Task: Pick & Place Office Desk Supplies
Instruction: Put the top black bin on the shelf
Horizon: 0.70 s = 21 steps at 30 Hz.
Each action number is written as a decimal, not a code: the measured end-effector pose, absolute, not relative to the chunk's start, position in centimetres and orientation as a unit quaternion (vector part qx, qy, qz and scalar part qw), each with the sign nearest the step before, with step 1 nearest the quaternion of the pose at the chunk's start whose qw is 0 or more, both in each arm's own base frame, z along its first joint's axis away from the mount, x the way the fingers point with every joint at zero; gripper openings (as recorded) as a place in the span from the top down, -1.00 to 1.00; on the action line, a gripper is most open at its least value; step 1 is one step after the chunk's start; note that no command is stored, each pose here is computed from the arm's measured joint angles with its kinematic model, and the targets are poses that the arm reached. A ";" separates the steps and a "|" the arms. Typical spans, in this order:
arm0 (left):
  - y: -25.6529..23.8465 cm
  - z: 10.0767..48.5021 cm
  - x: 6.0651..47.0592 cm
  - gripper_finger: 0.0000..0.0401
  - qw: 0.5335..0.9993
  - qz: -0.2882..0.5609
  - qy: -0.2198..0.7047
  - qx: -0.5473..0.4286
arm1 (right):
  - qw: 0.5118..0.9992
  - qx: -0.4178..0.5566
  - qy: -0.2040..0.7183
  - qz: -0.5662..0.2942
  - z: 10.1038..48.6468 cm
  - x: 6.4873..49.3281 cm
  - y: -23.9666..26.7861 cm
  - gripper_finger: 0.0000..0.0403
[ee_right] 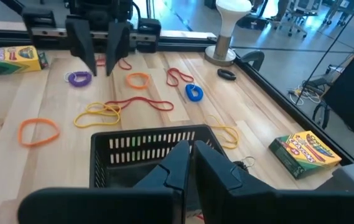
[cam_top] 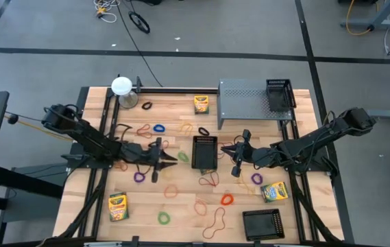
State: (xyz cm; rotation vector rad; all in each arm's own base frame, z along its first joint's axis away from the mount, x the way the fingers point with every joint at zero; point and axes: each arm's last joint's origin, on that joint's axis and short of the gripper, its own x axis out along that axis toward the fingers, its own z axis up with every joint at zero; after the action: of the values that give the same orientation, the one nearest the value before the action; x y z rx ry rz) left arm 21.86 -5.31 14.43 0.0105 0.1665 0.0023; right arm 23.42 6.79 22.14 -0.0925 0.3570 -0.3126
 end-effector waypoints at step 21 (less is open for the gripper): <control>-5.2 14.2 21.5 0.66 0.997 0.001 0.079 0.005 | 0.976 -0.030 0.151 -0.152 22.7 23.6 6.9 0.83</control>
State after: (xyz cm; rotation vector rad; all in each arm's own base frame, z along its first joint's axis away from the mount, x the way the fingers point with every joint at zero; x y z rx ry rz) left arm 21.48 -5.22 14.21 0.0108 0.1575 0.0013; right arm 23.63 6.88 22.65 -0.0595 0.3037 -0.3058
